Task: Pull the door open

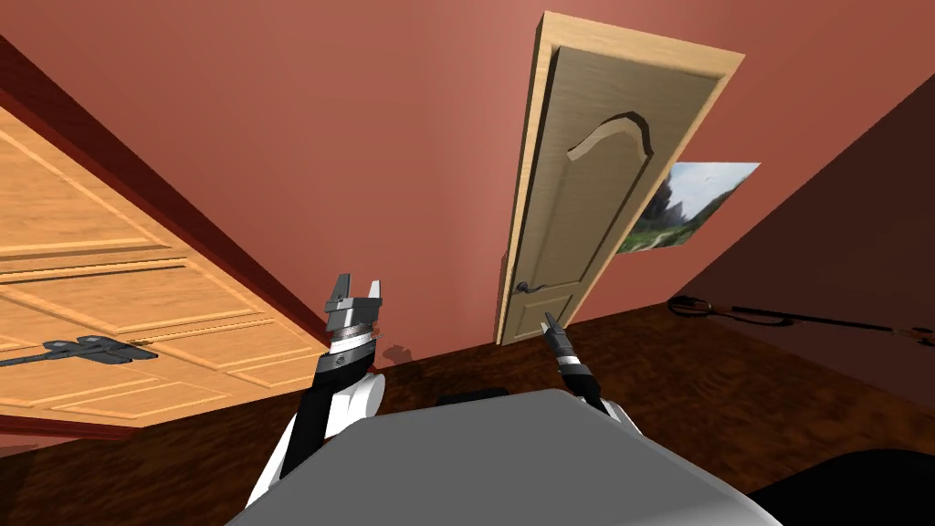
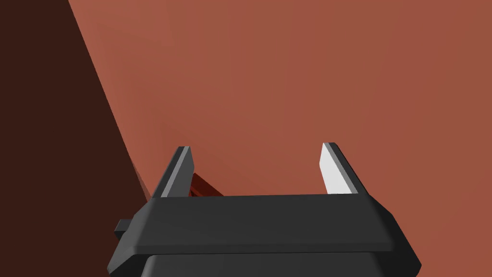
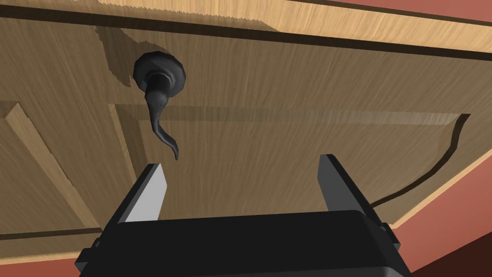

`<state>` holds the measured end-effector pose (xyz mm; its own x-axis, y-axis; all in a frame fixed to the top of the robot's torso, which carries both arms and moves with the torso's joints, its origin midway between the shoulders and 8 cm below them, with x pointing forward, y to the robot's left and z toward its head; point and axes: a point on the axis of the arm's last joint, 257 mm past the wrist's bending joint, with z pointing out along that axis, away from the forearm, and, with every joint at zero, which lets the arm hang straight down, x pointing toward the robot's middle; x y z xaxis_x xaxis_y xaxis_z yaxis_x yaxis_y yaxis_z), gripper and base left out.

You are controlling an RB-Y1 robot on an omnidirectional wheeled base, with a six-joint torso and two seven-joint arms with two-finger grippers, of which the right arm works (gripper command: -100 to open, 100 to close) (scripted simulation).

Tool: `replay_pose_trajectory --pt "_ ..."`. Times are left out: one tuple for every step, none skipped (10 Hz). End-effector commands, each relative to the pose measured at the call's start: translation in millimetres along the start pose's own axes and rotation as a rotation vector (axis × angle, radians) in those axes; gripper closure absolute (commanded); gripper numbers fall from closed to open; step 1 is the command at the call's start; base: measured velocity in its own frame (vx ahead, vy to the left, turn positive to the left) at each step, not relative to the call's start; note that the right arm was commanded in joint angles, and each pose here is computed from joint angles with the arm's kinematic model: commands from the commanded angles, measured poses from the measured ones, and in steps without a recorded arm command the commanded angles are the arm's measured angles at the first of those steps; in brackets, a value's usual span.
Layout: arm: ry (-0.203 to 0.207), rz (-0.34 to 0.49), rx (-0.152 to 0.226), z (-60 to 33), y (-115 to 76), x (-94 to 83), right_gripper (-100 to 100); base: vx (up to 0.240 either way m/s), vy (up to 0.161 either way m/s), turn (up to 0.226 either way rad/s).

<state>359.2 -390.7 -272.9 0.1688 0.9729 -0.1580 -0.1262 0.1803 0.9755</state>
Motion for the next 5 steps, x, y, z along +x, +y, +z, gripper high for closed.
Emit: replay_pose_trajectory --pt "-0.004 0.005 0.019 -8.1 -11.0 -5.3 -100 0.080 -0.176 0.215" --pt "-0.006 0.007 0.027 -10.5 -15.0 -7.1 -100 0.041 -0.131 0.137" --pt "-0.007 0.009 0.035 -13.0 -19.0 -8.9 -100 0.023 -0.098 0.122" --pt "-0.010 0.012 0.050 -18.0 -26.8 -12.6 -100 0.030 -0.116 0.246" --pt "-0.014 0.017 0.064 -23.1 -34.3 -16.0 -100 0.053 -0.167 0.271"
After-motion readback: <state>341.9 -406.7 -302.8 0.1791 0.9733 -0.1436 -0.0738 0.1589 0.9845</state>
